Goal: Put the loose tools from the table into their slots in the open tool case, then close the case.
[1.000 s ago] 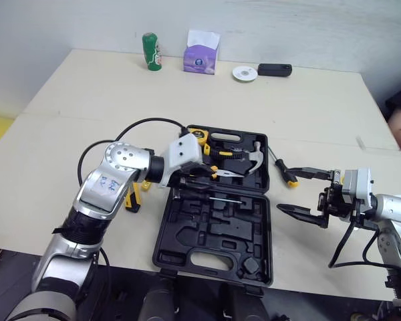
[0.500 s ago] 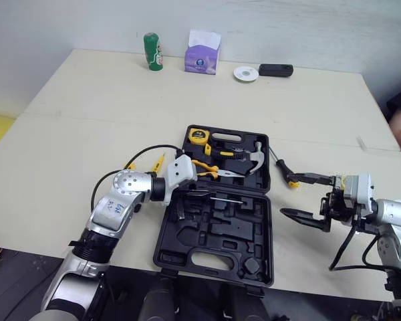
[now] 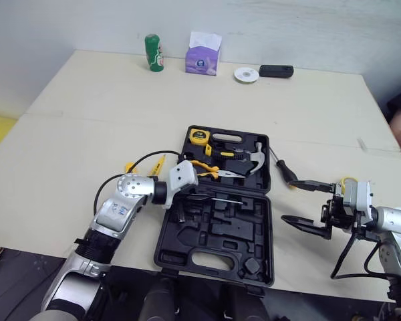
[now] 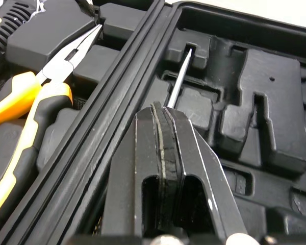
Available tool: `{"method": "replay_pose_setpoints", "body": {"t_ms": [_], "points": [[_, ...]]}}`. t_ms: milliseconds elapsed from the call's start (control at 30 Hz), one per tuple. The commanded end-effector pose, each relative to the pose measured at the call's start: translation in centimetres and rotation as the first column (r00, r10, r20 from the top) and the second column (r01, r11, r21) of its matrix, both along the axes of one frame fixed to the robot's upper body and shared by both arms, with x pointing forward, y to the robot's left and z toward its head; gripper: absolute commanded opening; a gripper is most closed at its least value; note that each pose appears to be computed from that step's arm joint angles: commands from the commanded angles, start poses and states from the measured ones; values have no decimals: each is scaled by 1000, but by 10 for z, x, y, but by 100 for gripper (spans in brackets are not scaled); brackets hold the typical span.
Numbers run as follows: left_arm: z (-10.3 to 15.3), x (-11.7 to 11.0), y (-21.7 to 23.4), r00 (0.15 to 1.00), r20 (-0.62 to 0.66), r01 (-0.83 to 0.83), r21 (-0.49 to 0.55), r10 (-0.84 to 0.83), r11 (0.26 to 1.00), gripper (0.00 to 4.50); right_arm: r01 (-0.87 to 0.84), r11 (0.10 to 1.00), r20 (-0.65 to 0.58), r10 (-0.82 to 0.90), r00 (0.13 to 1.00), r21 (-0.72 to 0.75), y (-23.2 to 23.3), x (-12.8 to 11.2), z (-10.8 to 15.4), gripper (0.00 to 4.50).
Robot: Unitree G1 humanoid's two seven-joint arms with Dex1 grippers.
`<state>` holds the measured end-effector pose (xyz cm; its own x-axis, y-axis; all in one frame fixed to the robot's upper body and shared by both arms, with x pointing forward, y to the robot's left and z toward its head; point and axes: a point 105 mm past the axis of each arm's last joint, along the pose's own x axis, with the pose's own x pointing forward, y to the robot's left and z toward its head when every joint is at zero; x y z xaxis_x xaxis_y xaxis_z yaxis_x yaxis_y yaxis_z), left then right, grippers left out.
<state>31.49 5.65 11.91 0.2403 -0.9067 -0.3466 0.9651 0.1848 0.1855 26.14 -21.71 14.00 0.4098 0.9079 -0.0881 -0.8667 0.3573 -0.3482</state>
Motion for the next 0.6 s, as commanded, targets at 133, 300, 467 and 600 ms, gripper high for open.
{"method": "replay_pose_setpoints", "body": {"t_ms": [133,300,467,600], "points": [[-45,1,16,991,-109,-55,216,80,975,4,21,1000,47,-21,999,-5,4,-3,11,450],[-73,-3,25,976,-173,-65,341,130,938,4,39,999,69,-40,997,12,8,0,16,450],[-74,-1,15,974,-169,-87,325,148,942,4,51,999,76,-53,996,16,12,1,16,450],[-49,2,5,989,-111,-78,204,102,976,4,57,998,76,-59,995,22,15,2,17,450]]}}
